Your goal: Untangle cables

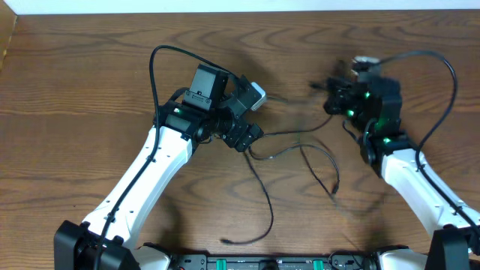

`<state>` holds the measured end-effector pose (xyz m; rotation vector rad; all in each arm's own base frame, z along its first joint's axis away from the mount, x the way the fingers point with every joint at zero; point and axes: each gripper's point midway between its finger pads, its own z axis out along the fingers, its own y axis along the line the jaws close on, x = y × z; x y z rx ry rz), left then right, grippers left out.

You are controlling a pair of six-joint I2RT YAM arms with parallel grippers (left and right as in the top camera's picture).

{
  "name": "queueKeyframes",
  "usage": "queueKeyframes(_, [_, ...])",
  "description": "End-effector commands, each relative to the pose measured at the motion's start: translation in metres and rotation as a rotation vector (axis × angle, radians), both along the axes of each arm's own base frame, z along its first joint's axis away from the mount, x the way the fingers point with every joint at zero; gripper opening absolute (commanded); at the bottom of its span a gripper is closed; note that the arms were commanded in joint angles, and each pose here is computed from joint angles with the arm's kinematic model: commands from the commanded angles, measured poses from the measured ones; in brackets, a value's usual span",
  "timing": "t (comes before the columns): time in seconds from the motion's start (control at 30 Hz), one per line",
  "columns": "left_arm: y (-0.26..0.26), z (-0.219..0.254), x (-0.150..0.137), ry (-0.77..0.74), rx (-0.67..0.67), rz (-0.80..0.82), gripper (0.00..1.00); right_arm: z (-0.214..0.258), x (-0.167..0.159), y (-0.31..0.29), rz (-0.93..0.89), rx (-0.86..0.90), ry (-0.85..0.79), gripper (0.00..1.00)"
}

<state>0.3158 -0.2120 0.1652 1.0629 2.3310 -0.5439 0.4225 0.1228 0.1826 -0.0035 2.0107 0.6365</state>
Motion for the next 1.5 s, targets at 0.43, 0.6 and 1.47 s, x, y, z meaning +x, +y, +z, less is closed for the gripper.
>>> queueKeyframes(0.43, [-0.002,0.002,-0.004,0.015,-0.012,-0.005,0.84,-0.024,-0.066,0.074,0.778,-0.084,0.151,0.38])
queueKeyframes(0.6, [-0.002,0.002,-0.004,0.014,-0.012,-0.006,0.84,-0.063,-0.081,0.039,0.666,-0.282,0.378,0.87])
queueKeyframes(1.47, [-0.005,0.006,0.002,-0.017,-0.027,-0.006,0.84,-0.084,-0.048,-0.022,0.159,-0.425,0.595,0.61])
